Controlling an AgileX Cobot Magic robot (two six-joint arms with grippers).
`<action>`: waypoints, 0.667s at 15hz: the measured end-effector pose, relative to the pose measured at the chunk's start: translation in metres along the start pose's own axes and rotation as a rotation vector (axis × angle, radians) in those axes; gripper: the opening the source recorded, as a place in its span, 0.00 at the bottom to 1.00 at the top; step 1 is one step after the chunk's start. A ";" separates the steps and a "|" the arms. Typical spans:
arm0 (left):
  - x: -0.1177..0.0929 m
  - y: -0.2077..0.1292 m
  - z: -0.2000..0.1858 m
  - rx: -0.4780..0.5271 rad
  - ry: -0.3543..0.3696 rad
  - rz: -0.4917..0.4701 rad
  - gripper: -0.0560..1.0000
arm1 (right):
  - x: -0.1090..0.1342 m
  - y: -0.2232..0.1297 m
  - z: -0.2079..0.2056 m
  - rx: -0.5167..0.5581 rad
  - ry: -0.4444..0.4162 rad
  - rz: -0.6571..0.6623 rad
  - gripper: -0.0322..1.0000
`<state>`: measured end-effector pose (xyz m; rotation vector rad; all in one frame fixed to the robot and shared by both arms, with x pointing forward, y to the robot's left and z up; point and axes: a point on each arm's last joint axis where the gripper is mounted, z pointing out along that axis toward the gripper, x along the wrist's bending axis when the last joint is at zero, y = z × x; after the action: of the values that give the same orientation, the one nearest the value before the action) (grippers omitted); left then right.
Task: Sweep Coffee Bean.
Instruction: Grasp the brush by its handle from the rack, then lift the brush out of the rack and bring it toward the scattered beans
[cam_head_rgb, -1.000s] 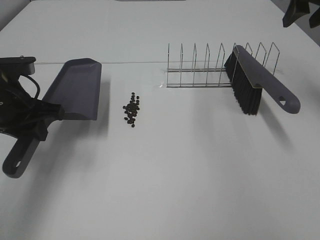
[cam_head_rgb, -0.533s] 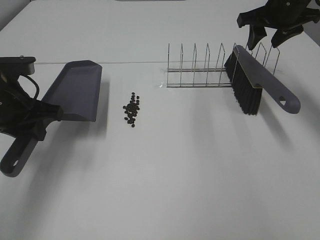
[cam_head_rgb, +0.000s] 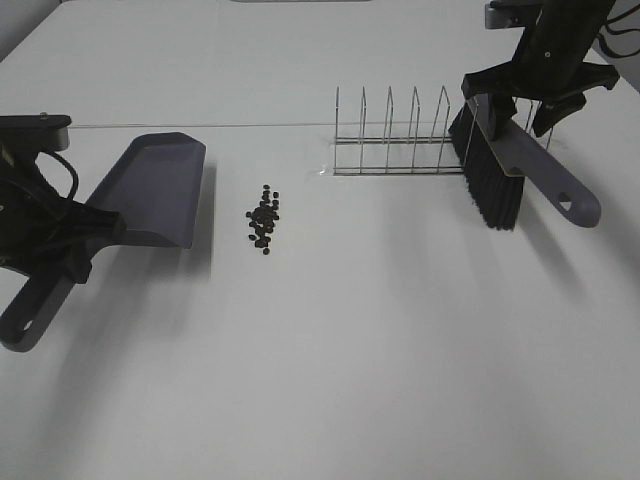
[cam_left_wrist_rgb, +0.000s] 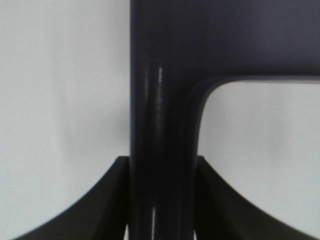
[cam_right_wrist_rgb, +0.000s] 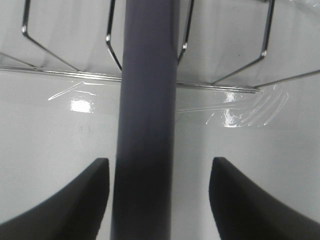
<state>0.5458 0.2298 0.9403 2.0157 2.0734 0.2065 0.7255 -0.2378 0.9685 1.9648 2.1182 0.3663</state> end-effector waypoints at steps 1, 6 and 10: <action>0.000 0.000 0.000 0.000 0.000 0.000 0.39 | 0.000 0.000 0.004 0.000 0.000 0.000 0.58; 0.001 -0.001 0.000 0.006 0.012 0.015 0.39 | 0.001 -0.003 0.038 0.014 0.001 0.019 0.47; 0.001 -0.001 0.000 0.006 0.013 0.016 0.39 | 0.002 -0.002 0.039 0.017 0.007 0.028 0.36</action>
<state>0.5453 0.2310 0.9401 2.0400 2.0689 0.2166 0.7359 -0.2348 0.9313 2.0076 2.1065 0.3629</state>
